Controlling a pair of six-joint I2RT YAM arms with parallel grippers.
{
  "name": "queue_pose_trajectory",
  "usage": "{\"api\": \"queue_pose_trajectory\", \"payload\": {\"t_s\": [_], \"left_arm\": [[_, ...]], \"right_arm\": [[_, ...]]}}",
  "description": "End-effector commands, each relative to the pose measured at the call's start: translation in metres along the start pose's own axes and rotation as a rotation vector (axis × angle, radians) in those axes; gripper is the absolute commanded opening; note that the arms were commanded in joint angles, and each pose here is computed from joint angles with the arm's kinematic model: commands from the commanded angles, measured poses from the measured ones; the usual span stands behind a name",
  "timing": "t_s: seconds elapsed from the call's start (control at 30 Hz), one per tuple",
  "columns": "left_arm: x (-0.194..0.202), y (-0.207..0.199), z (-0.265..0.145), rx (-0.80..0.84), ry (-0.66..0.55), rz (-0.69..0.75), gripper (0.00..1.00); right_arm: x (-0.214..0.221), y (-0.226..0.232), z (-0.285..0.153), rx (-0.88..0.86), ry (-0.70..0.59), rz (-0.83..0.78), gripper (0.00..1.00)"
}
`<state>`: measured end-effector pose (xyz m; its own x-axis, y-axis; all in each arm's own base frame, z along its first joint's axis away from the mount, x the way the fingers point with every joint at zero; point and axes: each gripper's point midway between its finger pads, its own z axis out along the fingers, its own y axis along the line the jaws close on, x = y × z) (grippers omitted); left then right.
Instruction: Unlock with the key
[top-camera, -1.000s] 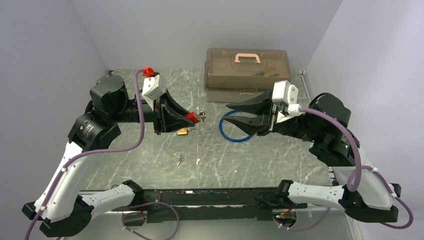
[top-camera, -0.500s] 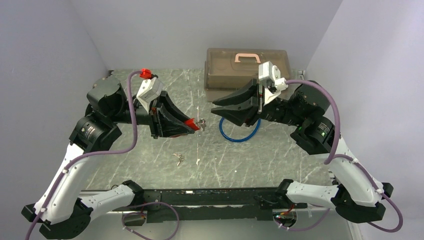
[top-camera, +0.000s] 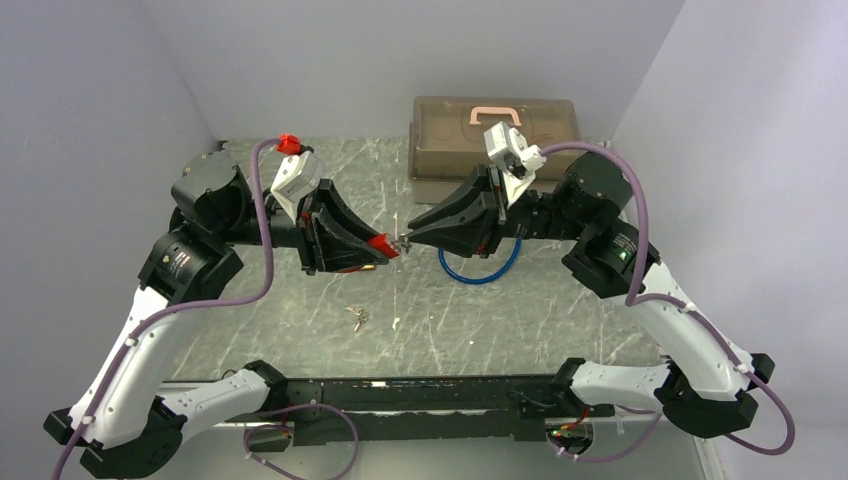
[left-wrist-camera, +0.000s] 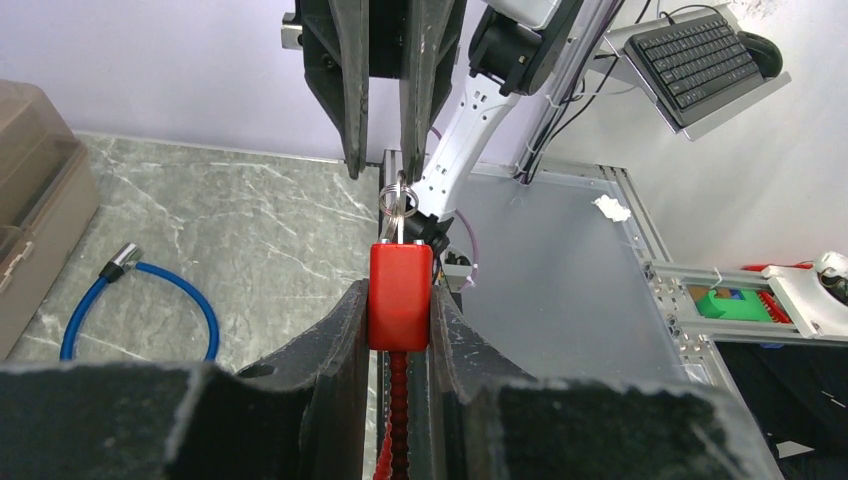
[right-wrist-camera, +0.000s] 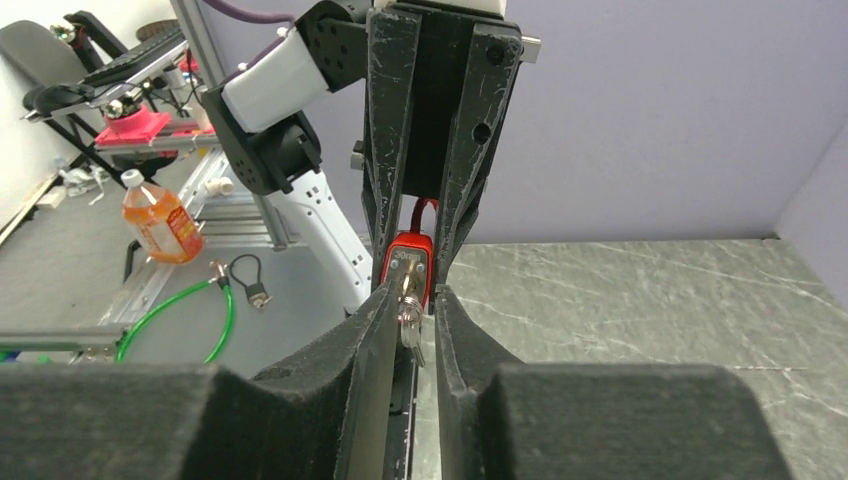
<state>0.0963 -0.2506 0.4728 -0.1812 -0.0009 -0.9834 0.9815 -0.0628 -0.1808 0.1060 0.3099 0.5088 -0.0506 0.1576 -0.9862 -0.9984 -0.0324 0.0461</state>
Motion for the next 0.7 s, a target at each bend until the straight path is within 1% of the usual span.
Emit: {"api": "queue_pose_trajectory", "payload": {"t_s": [0.0,0.13,0.23,0.27,0.33,0.37,0.67], "left_arm": [[-0.019,-0.01,-0.003,0.019,-0.041,0.068,0.0],[-0.019,-0.009,-0.003,0.015,-0.042,0.067,0.0],[-0.02,-0.008,-0.003,0.01,-0.043,0.068,0.0],[-0.02,-0.007,-0.003,0.01,-0.043,0.068,0.0],[-0.02,-0.007,-0.003,0.009,-0.044,0.068,0.0],[-0.02,-0.007,-0.003,0.008,-0.044,0.068,0.0],[-0.02,-0.007,-0.004,0.004,-0.045,0.069,0.0]], "right_arm": [[-0.013,0.01,0.0,-0.056,-0.03,-0.015,0.21],[-0.014,0.01,0.0,-0.055,-0.03,-0.02,0.17],[-0.013,0.009,0.001,-0.054,-0.027,-0.021,0.12],[-0.012,0.008,0.001,-0.049,-0.026,-0.02,0.1],[-0.012,0.007,0.001,-0.046,-0.026,-0.021,0.02],[-0.011,0.007,0.001,-0.044,-0.025,-0.02,0.0],[-0.003,-0.002,0.004,-0.014,0.007,-0.017,0.0]]}}
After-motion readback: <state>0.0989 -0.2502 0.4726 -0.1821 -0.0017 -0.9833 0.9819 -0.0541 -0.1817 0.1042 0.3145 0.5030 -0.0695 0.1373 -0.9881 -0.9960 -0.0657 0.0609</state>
